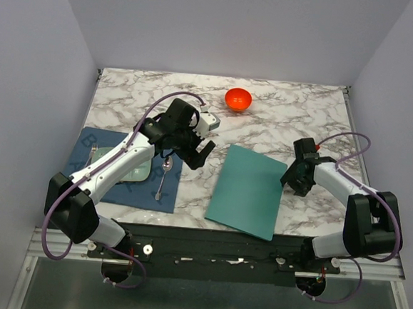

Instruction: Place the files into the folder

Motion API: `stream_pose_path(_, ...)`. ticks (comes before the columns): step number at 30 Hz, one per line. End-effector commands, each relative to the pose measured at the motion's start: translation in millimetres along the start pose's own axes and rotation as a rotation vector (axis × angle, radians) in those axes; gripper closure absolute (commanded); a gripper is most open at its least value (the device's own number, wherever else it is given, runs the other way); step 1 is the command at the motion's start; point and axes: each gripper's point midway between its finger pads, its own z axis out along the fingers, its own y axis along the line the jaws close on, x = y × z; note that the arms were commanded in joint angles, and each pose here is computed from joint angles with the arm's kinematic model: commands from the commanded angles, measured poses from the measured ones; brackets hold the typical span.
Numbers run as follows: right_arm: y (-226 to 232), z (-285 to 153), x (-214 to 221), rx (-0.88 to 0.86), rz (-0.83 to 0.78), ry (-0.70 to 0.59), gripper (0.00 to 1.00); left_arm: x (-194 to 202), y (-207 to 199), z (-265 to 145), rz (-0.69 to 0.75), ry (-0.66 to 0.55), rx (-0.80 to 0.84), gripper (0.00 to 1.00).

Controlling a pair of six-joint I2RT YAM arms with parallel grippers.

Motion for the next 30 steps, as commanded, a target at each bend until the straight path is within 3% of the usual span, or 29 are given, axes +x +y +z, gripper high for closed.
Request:
stream_pose_path(1,19.0,11.2,10.4,-0.038,-0.025,0.039,0.46,-2.2,6.2,-6.2,0.003,-0.025,-0.023,0.01)
stream_pose_path(13,83.8,10.1,14.8,-0.108,-0.074,0.066,0.47,0.2,18.4,-9.5,-0.019,-0.025,-0.032,0.01)
stream_pose_path(19,98.8,-17.4,-2.1,-0.179,-0.055,-0.031,0.47,2.6,27.7,-11.0,-0.035,-0.020,-0.047,0.01)
stream_pose_path(26,122.6,-107.7,-30.7,-0.439,-0.243,-0.289,0.27,-6.3,32.1,-30.3,-0.055,-0.048,-0.086,0.01)
stream_pose_path(27,129.1,-119.7,-27.0,-0.485,-0.282,-0.307,0.19,-5.3,33.0,-31.7,-0.059,-0.047,-0.093,0.01)
stream_pose_path(30,136.9,-145.9,-16.1,-0.587,-0.379,-0.316,0.12,-4.5,37.9,-40.8,-0.084,-0.063,-0.118,0.01)
